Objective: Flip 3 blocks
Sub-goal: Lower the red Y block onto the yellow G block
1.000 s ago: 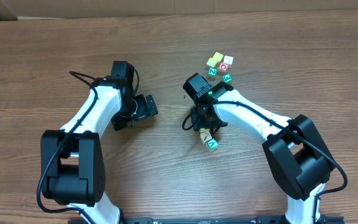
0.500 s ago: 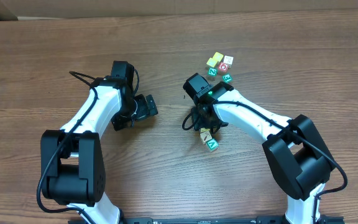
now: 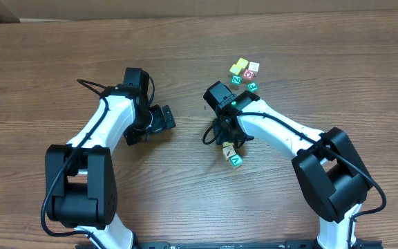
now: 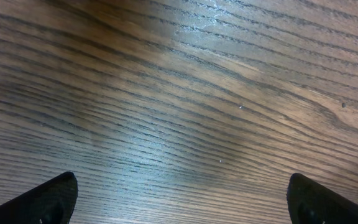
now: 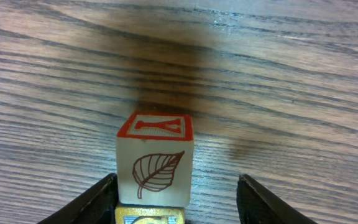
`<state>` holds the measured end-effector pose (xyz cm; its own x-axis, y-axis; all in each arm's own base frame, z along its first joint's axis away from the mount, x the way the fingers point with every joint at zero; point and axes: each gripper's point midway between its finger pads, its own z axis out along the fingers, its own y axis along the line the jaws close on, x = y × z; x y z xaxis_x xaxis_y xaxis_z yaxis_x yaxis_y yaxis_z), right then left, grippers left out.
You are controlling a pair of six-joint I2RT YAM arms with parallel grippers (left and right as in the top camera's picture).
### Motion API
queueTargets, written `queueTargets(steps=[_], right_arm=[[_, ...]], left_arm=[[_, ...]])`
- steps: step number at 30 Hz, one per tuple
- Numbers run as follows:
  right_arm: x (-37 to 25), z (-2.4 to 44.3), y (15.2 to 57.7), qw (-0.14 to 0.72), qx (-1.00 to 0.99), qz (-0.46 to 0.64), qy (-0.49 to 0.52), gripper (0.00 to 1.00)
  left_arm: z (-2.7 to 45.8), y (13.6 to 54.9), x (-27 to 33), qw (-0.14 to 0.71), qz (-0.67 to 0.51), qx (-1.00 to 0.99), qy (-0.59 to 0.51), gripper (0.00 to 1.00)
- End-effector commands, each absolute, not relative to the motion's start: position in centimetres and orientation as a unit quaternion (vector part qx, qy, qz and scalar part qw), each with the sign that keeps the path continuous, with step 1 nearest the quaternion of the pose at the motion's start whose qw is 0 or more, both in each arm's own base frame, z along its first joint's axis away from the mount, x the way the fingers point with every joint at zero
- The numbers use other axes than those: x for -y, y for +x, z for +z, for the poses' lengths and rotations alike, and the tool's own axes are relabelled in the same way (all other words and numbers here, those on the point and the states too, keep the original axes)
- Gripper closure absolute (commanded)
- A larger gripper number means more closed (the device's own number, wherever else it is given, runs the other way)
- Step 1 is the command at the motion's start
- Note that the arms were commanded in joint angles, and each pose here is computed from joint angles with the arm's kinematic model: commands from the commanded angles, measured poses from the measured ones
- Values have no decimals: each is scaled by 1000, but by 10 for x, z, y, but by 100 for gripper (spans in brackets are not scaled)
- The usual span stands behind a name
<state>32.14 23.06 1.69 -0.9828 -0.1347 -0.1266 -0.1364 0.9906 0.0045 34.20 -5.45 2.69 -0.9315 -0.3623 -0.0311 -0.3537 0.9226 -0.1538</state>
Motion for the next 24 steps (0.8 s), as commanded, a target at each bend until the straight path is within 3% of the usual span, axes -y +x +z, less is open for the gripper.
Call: queueTargets(steps=[1,24], right_arm=[[-226,16,324,70,-996,-5,-62,39],[-245,30,288,-10,-993,54,-103,32]], left_arm=[[27,345,57,30,-75,-980,-181,0],[27,345,57,30,-75,-980,-181,0]])
